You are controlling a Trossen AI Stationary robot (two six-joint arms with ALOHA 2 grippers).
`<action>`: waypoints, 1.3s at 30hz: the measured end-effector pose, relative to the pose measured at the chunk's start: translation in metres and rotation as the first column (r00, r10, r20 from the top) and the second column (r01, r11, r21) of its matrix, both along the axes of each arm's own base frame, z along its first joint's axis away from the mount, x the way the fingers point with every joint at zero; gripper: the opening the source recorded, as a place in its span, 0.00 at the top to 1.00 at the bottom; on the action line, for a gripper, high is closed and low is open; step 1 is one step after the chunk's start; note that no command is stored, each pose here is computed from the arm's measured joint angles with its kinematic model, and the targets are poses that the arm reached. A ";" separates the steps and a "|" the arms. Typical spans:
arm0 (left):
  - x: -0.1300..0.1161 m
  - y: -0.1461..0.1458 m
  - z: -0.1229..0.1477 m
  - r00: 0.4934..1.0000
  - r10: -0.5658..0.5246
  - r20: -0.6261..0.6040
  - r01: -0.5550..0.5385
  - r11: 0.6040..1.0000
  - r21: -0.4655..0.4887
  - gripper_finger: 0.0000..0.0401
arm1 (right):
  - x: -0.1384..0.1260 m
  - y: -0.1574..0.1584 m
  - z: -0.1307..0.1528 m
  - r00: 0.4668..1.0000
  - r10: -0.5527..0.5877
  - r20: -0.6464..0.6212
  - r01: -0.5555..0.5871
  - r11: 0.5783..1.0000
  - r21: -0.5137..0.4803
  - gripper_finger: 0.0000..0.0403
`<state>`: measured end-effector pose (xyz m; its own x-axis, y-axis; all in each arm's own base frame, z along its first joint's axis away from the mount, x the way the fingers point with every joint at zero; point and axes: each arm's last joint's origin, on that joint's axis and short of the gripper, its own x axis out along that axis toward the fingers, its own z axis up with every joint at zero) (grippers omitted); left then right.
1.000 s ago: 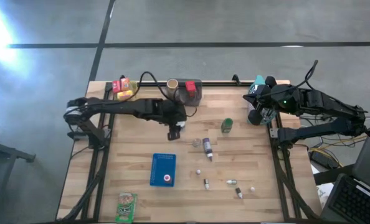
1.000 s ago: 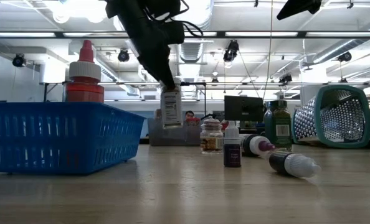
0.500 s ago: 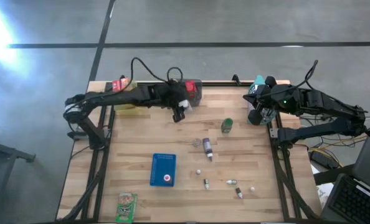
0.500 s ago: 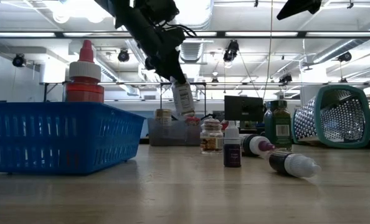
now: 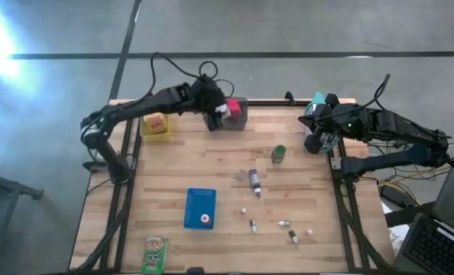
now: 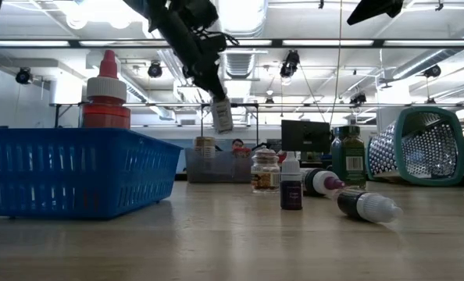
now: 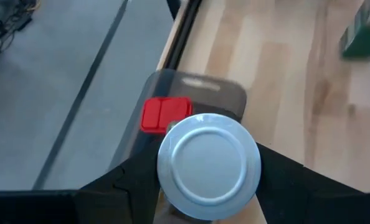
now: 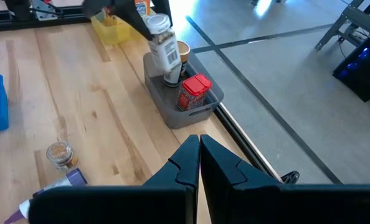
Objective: Pick & Place Kitchen Items
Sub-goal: Put the white spice bottle into the black bin
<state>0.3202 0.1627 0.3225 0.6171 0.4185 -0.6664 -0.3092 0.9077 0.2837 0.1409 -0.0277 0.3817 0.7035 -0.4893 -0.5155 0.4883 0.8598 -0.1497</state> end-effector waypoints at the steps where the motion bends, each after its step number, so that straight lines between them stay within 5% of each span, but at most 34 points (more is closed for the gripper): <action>1: 0.001 0.002 -0.002 1.000 -0.007 -0.011 0.007 1.000 0.007 0.45 | 0.000 0.000 0.000 1.000 0.001 -0.001 -0.001 1.000 -0.001 0.98; 18: 0.023 0.035 -0.048 0.978 -0.111 -0.177 0.129 0.987 0.096 0.45 | 0.000 0.000 0.000 1.000 0.000 0.000 0.000 1.000 0.000 0.98; 39: 0.036 0.067 -0.098 0.954 -0.079 -0.289 0.112 0.989 0.098 0.41 | 0.000 0.000 0.000 1.000 0.000 0.000 0.000 1.000 0.000 0.98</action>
<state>0.3564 0.2298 0.2242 0.4499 0.4485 -0.7723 -0.1143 0.8865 0.4483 0.1410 -0.0277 0.3816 0.7035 -0.4890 -0.5158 0.4879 0.8599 -0.1498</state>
